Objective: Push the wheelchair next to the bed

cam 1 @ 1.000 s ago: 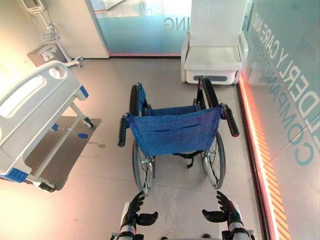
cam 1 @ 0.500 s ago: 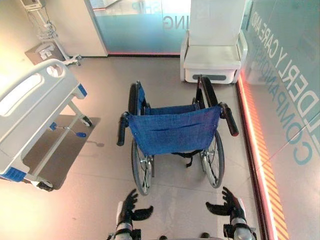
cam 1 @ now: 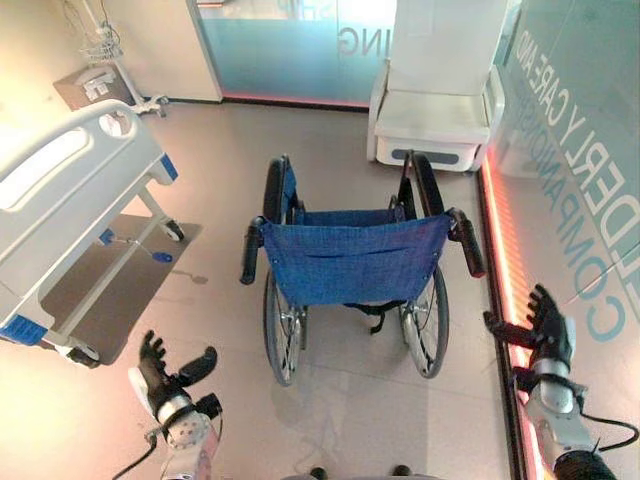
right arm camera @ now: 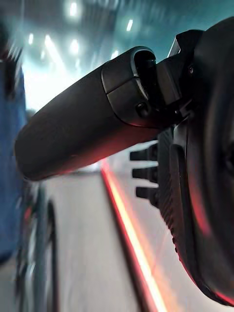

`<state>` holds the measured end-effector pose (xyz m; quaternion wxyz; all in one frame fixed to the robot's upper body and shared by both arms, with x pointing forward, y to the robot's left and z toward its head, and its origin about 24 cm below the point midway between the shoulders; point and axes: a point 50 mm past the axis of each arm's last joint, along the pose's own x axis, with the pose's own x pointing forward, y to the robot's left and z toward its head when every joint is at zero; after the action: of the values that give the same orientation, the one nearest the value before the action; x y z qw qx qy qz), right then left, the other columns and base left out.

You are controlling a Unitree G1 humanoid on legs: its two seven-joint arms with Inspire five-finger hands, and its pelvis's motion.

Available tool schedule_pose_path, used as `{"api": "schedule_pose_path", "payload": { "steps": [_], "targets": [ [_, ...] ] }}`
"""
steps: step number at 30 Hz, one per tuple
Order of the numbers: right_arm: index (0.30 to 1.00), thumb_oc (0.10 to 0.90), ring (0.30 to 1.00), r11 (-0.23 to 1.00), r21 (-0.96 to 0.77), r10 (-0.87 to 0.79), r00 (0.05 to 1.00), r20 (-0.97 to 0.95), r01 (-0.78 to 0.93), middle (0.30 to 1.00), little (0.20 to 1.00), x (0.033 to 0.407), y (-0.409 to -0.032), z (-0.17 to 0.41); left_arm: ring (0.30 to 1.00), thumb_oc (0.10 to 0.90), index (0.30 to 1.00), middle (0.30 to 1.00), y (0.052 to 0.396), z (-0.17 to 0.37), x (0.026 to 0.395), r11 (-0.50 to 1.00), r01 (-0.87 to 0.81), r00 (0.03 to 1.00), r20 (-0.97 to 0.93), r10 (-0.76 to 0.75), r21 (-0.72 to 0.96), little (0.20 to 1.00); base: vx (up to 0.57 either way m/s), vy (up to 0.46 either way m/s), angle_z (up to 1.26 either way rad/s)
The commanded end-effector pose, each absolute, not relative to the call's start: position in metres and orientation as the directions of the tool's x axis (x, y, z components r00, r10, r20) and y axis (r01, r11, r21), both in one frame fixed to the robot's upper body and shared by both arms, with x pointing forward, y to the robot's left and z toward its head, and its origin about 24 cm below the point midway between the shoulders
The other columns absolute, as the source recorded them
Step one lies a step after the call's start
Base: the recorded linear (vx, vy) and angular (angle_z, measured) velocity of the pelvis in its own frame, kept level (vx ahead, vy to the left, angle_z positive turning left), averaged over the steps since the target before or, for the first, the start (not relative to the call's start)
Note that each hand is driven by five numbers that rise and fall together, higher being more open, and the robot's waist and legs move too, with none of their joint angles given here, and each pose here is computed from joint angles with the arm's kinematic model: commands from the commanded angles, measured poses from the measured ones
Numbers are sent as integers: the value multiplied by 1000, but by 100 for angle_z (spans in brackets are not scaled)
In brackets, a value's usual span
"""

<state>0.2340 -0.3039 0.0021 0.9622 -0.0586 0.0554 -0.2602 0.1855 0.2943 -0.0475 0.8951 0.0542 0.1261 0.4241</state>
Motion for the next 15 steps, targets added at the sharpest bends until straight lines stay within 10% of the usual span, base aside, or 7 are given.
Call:
{"api": "schedule_pose_path", "payload": {
  "steps": [1,15],
  "targets": [
    [900,800,900,870,-38,-466,846,260,491,900,900,270,-305,76,900,800,900,900,313,16,227,646,-760,650,134,748,79,900,0,0,0],
    [900,800,900,928,31,-307,713,630,372,900,900,285,-271,182,900,800,900,900,302,154,279,861,-496,701,534,473,-111,900,-4,5,1]
  ]
}}
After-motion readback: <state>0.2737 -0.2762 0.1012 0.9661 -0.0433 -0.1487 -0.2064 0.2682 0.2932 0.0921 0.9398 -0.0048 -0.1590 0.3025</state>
